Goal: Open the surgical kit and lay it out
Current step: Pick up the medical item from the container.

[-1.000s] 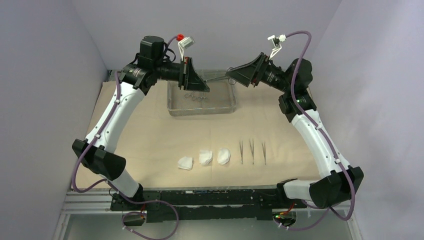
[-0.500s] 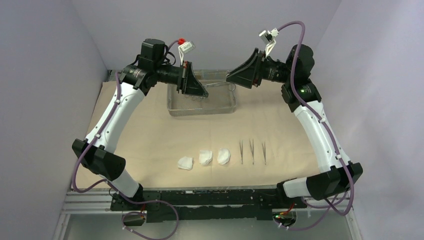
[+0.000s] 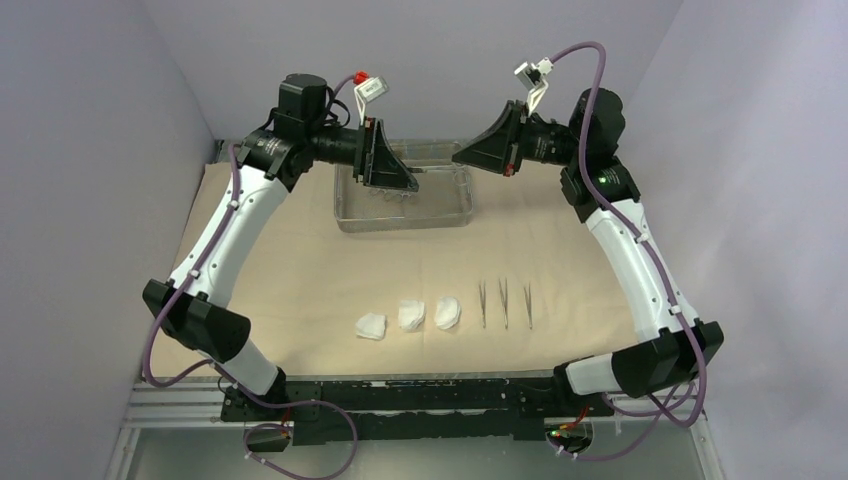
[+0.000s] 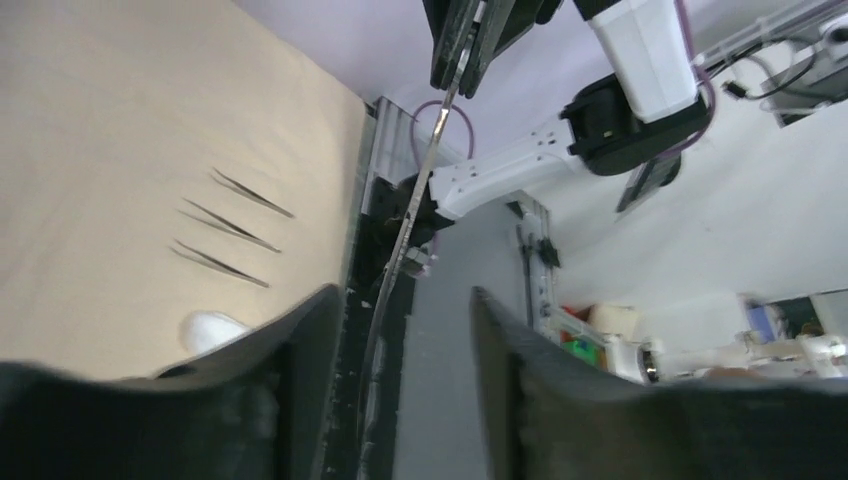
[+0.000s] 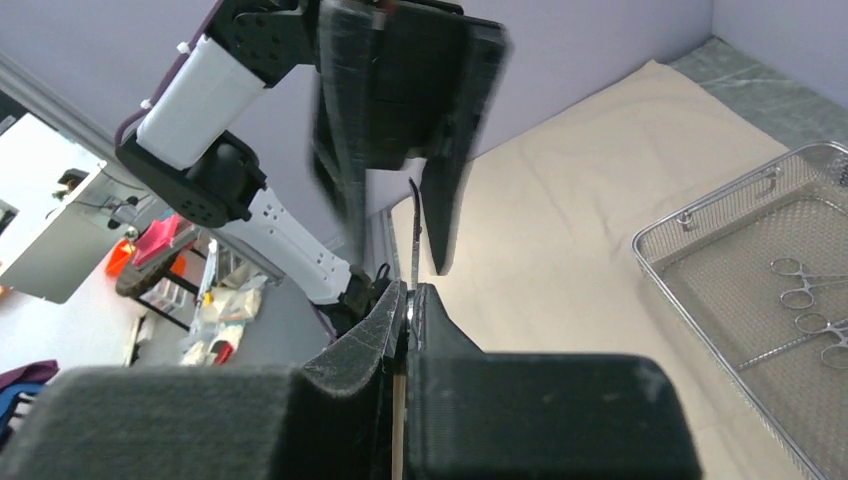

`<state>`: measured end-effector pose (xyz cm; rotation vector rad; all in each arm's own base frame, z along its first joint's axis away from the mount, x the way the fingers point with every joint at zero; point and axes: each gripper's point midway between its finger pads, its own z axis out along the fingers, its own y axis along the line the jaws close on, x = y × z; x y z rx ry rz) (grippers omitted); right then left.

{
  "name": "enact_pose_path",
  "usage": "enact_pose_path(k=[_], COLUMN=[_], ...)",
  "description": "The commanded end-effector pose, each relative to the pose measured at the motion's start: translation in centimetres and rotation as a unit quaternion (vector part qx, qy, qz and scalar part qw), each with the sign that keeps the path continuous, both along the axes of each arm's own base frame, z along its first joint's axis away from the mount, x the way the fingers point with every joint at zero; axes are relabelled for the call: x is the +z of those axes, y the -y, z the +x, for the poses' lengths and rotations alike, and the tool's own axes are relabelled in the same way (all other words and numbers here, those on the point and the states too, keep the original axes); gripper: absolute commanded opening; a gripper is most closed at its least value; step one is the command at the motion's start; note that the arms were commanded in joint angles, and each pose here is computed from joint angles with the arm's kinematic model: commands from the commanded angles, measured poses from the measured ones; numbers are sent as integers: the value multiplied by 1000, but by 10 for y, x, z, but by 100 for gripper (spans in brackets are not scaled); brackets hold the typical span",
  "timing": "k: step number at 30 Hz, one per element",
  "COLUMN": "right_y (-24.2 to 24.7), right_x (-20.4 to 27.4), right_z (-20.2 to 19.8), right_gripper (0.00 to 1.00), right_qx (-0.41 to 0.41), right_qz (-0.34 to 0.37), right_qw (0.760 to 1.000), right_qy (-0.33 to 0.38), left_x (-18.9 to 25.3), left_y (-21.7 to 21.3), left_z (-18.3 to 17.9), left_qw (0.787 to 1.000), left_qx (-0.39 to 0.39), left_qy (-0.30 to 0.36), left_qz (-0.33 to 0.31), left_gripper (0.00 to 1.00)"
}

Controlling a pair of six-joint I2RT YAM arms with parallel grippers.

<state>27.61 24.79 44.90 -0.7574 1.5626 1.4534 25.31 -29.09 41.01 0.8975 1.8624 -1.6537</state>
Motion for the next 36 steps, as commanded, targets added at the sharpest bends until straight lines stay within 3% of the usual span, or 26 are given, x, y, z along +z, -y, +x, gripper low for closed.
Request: enact_pose_path(k=[1, 4, 8, 12, 18, 27, 33, 36], right_y=[8, 15, 27, 40, 43, 15, 10, 6], right_x=[28, 33, 41, 43, 40, 39, 35, 32], right_z=[3, 10, 24, 37, 52, 59, 66, 70], right_gripper=[0, 0, 0, 0, 0, 0, 0, 0], right_qx=[-65, -115, -185, -263, -374, -407, -428, -433], right_qz=[17, 31, 43, 52, 42, 25, 15, 9], right_qw=[996, 990, 977, 958, 917, 896, 884, 880], right_qy=[66, 77, 92, 106, 131, 174, 187, 195], left_x=[30, 28, 22, 31, 68, 73, 51, 49], left_y=[-1, 1, 2, 2, -2, 2, 6, 10], left_z=[0, 15, 44, 68, 95, 118, 135, 138], left_qw=[999, 996, 985, 961, 931, 914, 899, 895], left_qx=[31, 79, 167, 245, 298, 328, 356, 351], left_qy=[37, 31, -21, -77, -83, -152, -213, -232], left_qz=[-25, -35, -42, -102, -191, -183, -136, -144], left_gripper=[70, 92, 98, 99, 97, 97, 87, 84])
